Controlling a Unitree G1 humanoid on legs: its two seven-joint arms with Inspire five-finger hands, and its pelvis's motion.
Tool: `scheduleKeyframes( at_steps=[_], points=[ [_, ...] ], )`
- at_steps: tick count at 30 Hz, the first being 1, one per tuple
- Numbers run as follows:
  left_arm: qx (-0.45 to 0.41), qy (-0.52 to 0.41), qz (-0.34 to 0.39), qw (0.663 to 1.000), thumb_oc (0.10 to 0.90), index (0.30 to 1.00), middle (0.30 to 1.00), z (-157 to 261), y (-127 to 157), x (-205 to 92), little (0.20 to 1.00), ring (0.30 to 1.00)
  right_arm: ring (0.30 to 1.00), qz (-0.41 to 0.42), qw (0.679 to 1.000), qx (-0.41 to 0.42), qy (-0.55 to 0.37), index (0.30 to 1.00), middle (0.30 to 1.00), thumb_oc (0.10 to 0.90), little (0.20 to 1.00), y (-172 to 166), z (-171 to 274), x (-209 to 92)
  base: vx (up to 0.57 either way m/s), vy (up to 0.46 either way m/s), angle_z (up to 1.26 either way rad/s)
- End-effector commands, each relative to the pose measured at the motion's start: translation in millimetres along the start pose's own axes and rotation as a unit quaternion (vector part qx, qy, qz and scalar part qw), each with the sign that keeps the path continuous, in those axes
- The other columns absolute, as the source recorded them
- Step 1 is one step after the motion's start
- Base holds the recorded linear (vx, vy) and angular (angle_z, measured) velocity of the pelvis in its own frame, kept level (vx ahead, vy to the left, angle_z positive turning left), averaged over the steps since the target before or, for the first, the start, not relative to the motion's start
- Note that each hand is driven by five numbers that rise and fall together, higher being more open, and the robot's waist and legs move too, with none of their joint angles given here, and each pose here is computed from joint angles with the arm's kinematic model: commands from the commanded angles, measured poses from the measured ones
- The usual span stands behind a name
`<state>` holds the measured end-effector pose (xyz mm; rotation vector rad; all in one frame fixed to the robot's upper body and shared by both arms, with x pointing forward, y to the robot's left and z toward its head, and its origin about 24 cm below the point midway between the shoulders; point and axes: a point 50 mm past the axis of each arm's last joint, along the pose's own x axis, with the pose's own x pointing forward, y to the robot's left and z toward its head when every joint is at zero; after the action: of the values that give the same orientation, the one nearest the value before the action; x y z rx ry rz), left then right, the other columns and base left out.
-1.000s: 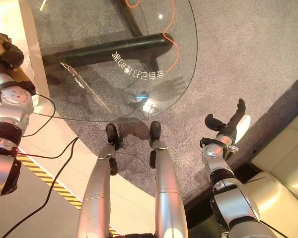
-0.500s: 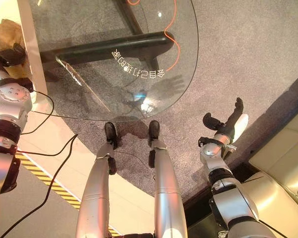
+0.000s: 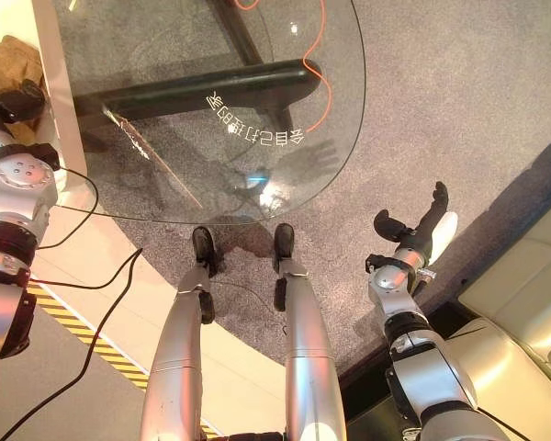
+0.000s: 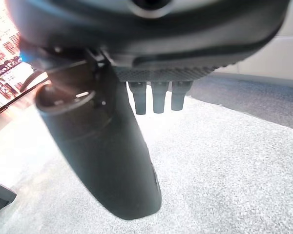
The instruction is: Wipe the table with a cloth and put it in the basket.
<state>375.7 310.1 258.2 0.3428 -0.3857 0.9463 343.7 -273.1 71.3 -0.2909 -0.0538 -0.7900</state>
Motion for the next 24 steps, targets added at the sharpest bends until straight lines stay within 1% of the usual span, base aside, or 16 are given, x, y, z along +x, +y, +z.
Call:
scheduleKeyframes(
  at_steps=[1,5,9,10,13,14,15,16,18,19,21,24],
  points=[
    [-0.085,-0.053,0.109,0.989,0.8,0.9,0.9,23.2,47.2,24.7,0.9,0.9,0.9,-0.012,0.999,0.001,0.039,0.9,0.9,0.8,0.9,-16.4,-21.6,-2.0,0.0,0.0,0.0],
    [-0.117,-0.049,0.092,0.988,0.8,0.9,0.9,6.6,50.9,17.0,0.9,0.9,0.9,0.023,0.995,-0.027,0.092,0.9,0.9,0.8,0.9,-22.4,-46.8,-9.1,-0.01,-0.023,-0.02],
    [-0.146,-0.029,0.076,0.986,0.8,0.9,0.9,-17.5,62.6,10.0,0.9,0.9,0.9,0.05,0.986,-0.042,0.151,0.9,0.9,0.8,0.9,-37.3,-78.2,-22.0,0.02,-0.035,0.0],
    [-0.136,-0.013,0.055,0.989,0.8,0.9,0.9,-37.2,66.7,2.3,0.9,0.9,0.9,0.063,0.98,-0.055,0.181,0.9,0.9,0.8,0.9,-46.0,-93.9,-29.9,0.1,-0.038,-0.04],
    [-0.123,0.025,0.016,0.992,0.8,0.9,0.9,-70.2,70.0,-15.2,0.9,0.9,0.9,0.086,0.968,-0.071,0.226,0.9,0.9,0.8,0.9,-59.7,-116.6,-43.8,0.08,-0.014,-0.02],
    [-0.127,0.033,0.012,0.991,0.8,0.9,0.9,-73.9,70.4,-17.1,0.9,0.9,0.9,0.089,0.967,-0.073,0.229,0.9,0.9,0.8,0.9,-60.6,-118.4,-45.1,0.06,-0.015,0.02],
    [-0.116,0.059,-0.023,0.991,0.8,0.9,0.9,-92.4,69.5,-29.3,0.9,0.9,0.9,0.094,0.962,-0.082,0.243,0.9,0.9,0.8,0.9,-67.1,-126.8,-51.1,0.05,-0.019,0.01],
    [-0.109,0.073,-0.041,0.991,0.8,0.9,0.9,-103.1,68.3,-38.7,0.9,0.9,0.9,0.097,0.958,-0.088,0.254,0.9,0.9,0.8,0.9,-72.0,-133.0,-55.8,0.13,-0.025,0.02],
    [-0.092,0.12,-0.09,0.984,0.8,0.9,0.9,-139.0,72.5,-70.9,0.9,0.9,0.9,0.107,0.946,-0.109,0.286,0.9,0.9,0.8,0.9,-87.7,-152.0,-73.0,0.14,-0.011,0.08],
    [-0.088,0.133,-0.1,0.982,0.8,0.9,0.9,-147.5,75.0,-78.6,0.9,0.9,0.9,0.107,0.943,-0.113,0.296,0.9,0.9,0.8,0.9,-92.1,-156.7,-77.6,0.14,-0.015,0.08],
    [-0.073,0.185,-0.124,0.972,0.8,0.9,0.9,-175.3,83.3,-104.9,0.9,0.9,0.9,0.126,0.929,-0.132,0.321,0.9,0.9,0.8,0.9,-101.3,-169.5,-92.2,0.13,-0.016,0.11],
    [-0.047,0.267,-0.146,0.951,0.8,0.9,0.9,-212.9,98.0,-147.2,0.9,0.9,0.9,0.166,0.9,-0.179,0.362,0.9,0.9,0.8,0.9,-113.7,-187.9,-116.6,0.17,-0.012,0.17]
  ],
)
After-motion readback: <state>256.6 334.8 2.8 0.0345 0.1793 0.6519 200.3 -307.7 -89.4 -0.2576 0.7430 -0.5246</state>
